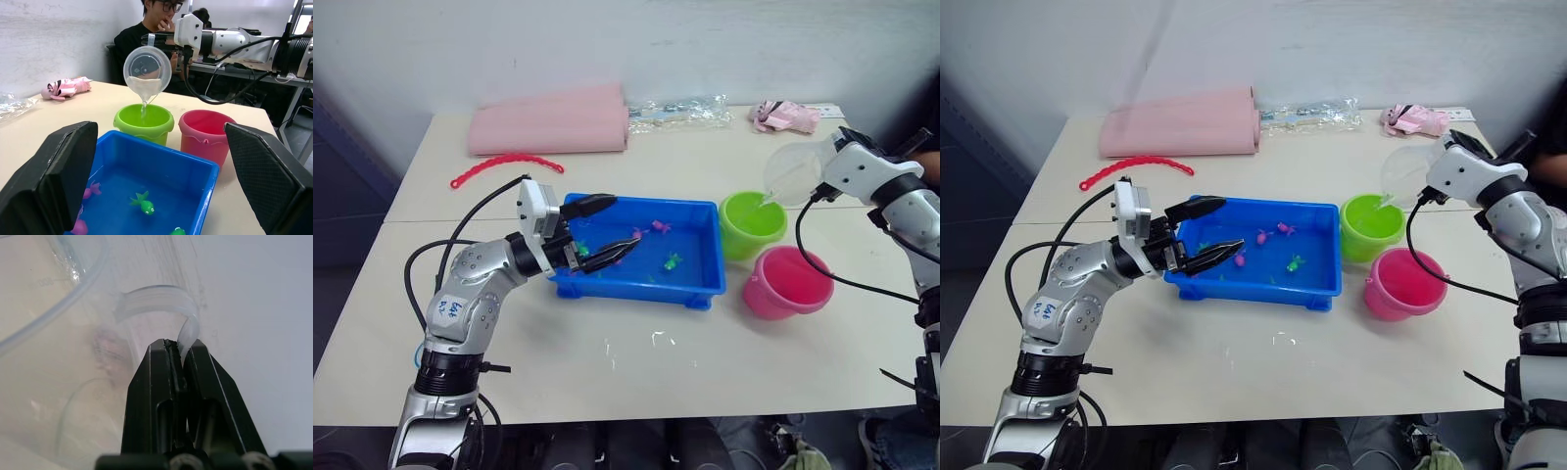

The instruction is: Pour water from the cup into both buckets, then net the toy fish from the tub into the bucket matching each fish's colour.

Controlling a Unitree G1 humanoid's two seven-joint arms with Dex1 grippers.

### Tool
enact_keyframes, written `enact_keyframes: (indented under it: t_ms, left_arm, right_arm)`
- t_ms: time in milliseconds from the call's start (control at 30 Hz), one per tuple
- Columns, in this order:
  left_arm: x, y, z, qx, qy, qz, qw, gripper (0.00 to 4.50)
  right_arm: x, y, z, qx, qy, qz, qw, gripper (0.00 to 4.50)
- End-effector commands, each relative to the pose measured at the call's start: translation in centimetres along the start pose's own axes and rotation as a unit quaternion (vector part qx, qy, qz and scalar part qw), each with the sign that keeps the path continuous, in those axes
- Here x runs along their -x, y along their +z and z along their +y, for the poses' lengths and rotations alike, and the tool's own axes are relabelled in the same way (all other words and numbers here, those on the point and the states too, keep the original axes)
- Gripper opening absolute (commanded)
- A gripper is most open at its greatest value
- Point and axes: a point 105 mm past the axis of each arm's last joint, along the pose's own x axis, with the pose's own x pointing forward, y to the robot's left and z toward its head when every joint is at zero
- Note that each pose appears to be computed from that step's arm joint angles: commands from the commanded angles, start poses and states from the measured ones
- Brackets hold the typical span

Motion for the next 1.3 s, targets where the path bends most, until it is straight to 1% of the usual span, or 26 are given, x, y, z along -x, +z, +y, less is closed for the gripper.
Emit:
enact_keyframes:
  t_ms: [33,367,500,600,733,967,1067,1167,1300]
  left_arm:
    - [0.0,1.1,-0.4,-0.02,-0.002,-0.015,1.0,4.5]
    - [0.0,1.2,-0.3,-0.023,0.003,-0.017,1.0,4.5]
    - [0.1,1.2,-0.4,-0.024,0.004,-0.017,1.0,4.5]
    - [0.2,1.1,-0.5,-0.024,0.005,-0.016,1.0,4.5]
    - [0.3,1.1,-0.4,-0.026,0.008,-0.016,0.999,4.5]
    - [0.4,1.1,-0.5,-0.028,0.011,-0.015,0.999,4.5]
    - [0.5,1.0,-0.5,-0.029,0.012,-0.014,0.999,4.5]
    - [0.5,1.0,-0.5,-0.029,0.012,-0.014,0.999,4.5]
    - [0.6,0.9,-0.5,-0.028,0.011,-0.012,0.999,4.5]
  right_arm:
    - [0.0,0.5,-2.6,0.038,-0.037,-0.015,0.998,0.05]
    - [0.0,0.7,-2.7,0.079,-0.047,-0.021,0.995,0.05]
    - [-0.1,1.2,-2.5,0.113,-0.045,-0.035,0.992,0.05]
    - [-0.2,1.3,-2.6,0.12,-0.053,-0.039,0.991,0.05]
    - [-0.4,1.9,-2.6,0.161,-0.054,-0.052,0.984,0.05]
    - [-0.4,1.9,-2.7,0.166,-0.073,-0.055,0.982,0.05]
    - [-0.4,1.6,-2.3,0.154,-0.071,-0.051,0.984,0.05]
    - [-0.2,0.7,-1.4,0.095,-0.061,-0.033,0.993,0.05]
    - [0.2,-1.0,-1.2,-0.021,-0.067,0.008,0.998,0.05]
